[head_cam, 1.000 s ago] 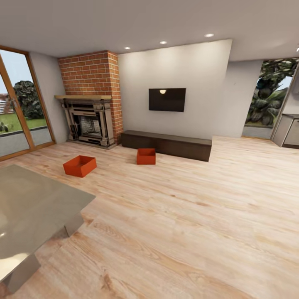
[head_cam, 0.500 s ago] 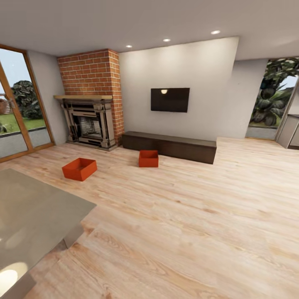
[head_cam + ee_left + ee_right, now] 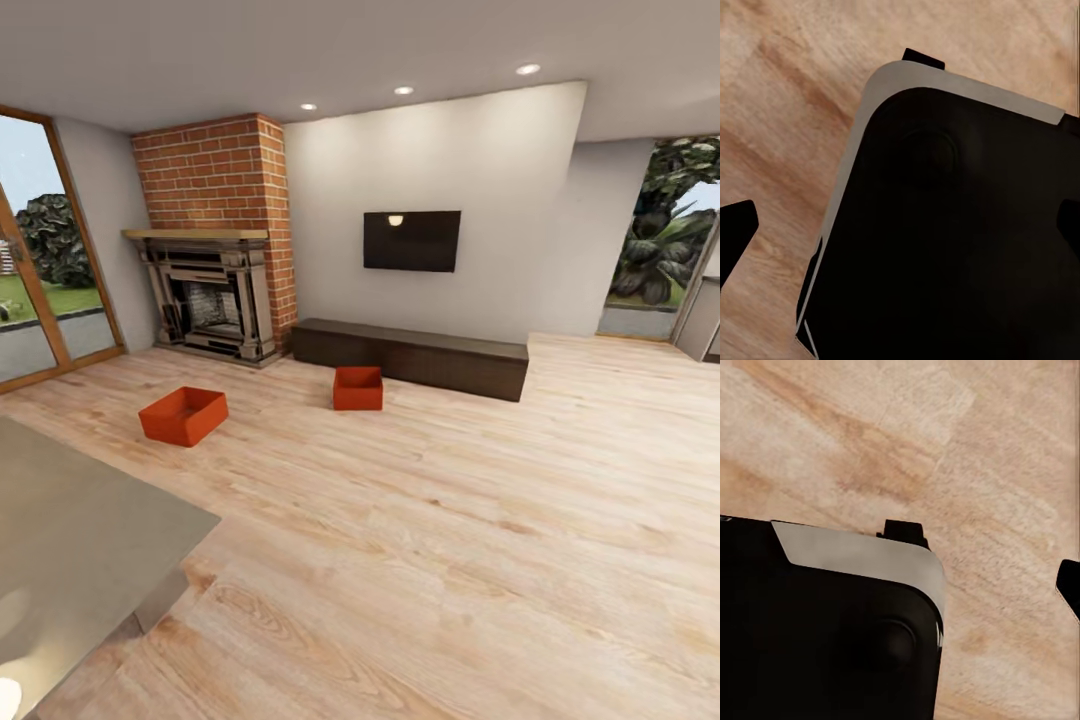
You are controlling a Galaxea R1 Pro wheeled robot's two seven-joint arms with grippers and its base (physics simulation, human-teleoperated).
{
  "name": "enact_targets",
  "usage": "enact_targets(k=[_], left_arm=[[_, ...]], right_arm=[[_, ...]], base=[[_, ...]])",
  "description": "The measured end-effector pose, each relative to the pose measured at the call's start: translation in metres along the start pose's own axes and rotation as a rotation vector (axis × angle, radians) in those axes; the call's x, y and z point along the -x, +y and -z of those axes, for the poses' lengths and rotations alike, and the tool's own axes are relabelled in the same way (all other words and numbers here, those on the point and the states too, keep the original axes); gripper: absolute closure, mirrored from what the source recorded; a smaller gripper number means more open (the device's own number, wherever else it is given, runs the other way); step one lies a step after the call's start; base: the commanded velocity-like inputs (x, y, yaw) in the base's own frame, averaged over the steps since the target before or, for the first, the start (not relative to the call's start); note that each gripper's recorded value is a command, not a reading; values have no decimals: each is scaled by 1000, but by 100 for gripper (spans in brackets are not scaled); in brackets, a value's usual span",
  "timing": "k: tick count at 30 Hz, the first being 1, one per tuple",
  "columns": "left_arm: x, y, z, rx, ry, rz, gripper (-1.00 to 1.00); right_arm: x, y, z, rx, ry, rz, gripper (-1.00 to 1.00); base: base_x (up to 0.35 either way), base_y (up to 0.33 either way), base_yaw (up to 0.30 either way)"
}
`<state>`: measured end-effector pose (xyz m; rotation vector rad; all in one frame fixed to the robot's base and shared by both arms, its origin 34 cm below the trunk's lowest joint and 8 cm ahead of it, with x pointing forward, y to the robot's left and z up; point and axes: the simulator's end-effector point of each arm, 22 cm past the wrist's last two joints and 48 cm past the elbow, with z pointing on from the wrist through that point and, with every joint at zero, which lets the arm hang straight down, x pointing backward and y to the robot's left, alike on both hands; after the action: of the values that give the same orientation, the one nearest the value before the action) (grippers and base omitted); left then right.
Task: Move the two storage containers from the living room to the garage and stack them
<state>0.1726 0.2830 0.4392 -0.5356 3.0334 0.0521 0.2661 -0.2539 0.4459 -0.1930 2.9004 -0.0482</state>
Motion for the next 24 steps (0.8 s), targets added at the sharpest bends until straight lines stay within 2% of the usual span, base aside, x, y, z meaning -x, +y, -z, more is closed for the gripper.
enact_targets(k=[24], left_arm=[[0, -1, 0, -1, -1, -1, -100]], right_arm=[[0, -1, 0, -1, 2, 0, -100]], base=[[324, 0, 0]])
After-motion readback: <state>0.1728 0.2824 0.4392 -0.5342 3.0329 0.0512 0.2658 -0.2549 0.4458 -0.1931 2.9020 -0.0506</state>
